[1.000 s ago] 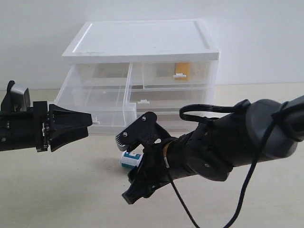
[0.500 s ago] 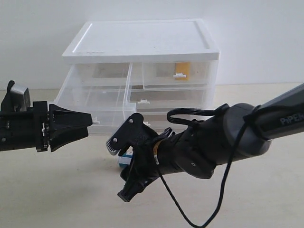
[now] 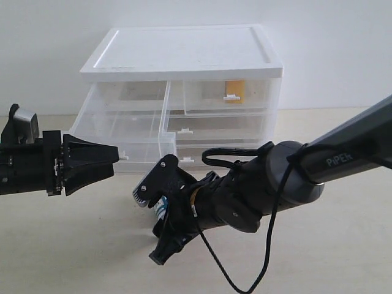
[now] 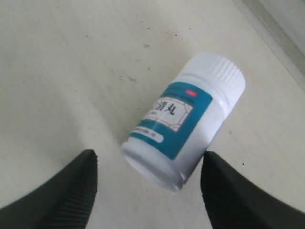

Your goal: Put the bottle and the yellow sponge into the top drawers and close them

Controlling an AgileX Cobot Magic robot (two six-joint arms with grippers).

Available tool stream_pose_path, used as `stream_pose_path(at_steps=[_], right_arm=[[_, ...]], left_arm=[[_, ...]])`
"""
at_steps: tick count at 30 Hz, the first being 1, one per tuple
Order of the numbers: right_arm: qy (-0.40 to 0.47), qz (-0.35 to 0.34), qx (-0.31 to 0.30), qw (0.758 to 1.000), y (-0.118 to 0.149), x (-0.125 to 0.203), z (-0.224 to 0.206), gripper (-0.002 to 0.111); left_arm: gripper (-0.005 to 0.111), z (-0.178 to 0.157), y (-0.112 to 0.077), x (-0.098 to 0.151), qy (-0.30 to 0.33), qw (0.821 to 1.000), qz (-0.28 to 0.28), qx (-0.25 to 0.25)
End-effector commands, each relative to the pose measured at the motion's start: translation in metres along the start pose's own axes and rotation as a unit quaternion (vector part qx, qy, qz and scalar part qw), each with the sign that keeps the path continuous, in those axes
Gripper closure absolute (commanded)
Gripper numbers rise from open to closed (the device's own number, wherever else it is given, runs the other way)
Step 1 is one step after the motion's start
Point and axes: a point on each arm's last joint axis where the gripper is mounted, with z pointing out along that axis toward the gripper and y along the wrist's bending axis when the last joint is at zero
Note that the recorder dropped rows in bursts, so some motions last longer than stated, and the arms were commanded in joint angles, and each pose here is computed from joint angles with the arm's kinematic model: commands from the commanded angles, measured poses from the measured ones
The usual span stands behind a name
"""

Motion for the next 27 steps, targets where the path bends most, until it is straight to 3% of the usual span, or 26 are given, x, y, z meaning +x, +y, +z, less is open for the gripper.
stream_pose_path(at_steps=[1,10,12,14,15,27], right_arm=[[0.021,0.015,-0.002,1.0,0.001,0.006,0.003,0.05],[-0.084,0.136,0.004,0.987,-0.003,-0.013,0.001,0.051],[-0.092,0.136,0.004,0.986,-0.003,-0.014,0.001,0.063],[-0.082,0.136,0.003,0.987,-0.002,-0.011,0.003,0.084],[-0.078,0.136,0.003,0.988,-0.002,-0.01,0.004,0.086],[0.029,0.133,0.003,0.991,0.001,0.003,-0.004,0.085]], left_arm=[[0.054,-0.002,-0.003,-0.002,-0.008,1.0,0.004,0.004],[0.054,-0.002,-0.003,-0.002,-0.008,1.0,0.004,0.004],[0.054,-0.002,-0.003,-0.002,-0.008,1.0,0.004,0.004],[0.054,-0.002,-0.003,-0.002,-0.008,1.0,0.004,0.004],[0.054,-0.002,-0.003,-0.002,-0.008,1.0,0.004,0.004],[0.054,-0.002,-0.003,-0.002,-0.008,1.0,0.004,0.004]])
